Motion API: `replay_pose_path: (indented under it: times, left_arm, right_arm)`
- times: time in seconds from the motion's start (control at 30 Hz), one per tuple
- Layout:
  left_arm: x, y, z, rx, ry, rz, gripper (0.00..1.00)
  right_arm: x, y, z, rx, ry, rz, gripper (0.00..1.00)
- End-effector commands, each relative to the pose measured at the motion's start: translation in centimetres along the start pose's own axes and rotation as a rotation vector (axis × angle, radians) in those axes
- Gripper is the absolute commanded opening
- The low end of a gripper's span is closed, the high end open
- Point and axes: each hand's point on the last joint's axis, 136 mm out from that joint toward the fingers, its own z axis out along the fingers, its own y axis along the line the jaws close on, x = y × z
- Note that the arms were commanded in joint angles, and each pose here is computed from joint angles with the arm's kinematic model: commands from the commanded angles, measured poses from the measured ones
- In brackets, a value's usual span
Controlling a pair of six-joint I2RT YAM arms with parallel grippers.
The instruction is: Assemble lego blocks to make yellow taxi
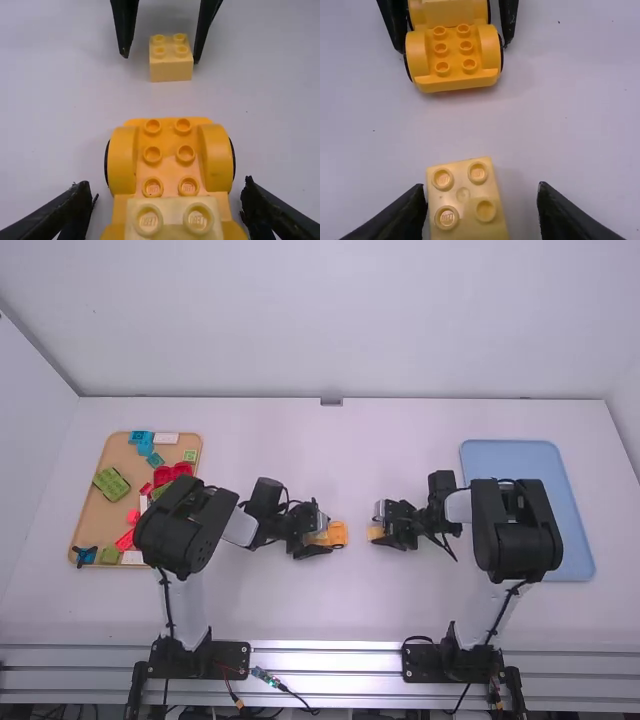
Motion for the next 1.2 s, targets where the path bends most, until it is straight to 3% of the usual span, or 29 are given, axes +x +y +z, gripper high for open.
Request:
replay_pose_path:
  times: [0.0, 0.13, 0.33, 0.5, 0.73, 0.9, 1.17]
  left_arm:
    - [0.0, 0.0, -0.1, 0.009, -0.008, -0.012, 0.77]
    - [0.6, 0.4, -0.1, -0.014, 0.023, -0.017, 0.77]
    - [0.7, 0.4, -0.1, -0.018, 0.027, -0.015, 0.77]
    - [0.7, 0.5, -0.1, -0.022, 0.031, -0.016, 0.64]
    - [0.7, 0.5, -0.1, -0.021, 0.031, -0.015, 0.59]
    - [0.9, 0.3, 0.0, -0.015, 0.036, 0.013, 0.49]
    - [0.8, 0.4, 0.0, -0.016, 0.035, 0.016, 0.39]
  right_arm:
    - [0.2, 0.0, 0.2, -0.01, 0.001, 0.012, 0.53]
    - [0.2, 0.0, 0.2, -0.009, 0.001, 0.013, 0.39]
    - [0.2, 0.0, 0.2, -0.009, -0.001, 0.013, 0.3]
    - [-0.6, -0.1, 0.1, -0.007, -0.04, 0.005, 0.28]
    - [-2.0, -0.5, -0.8, -0.031, -0.047, 0.038, 0.24]
    - [-4.1, -0.6, -1.5, -0.053, -0.065, 0.032, 0.22]
    - [-6.8, -0.8, 0.2, -0.081, -0.06, -0.008, 0.21]
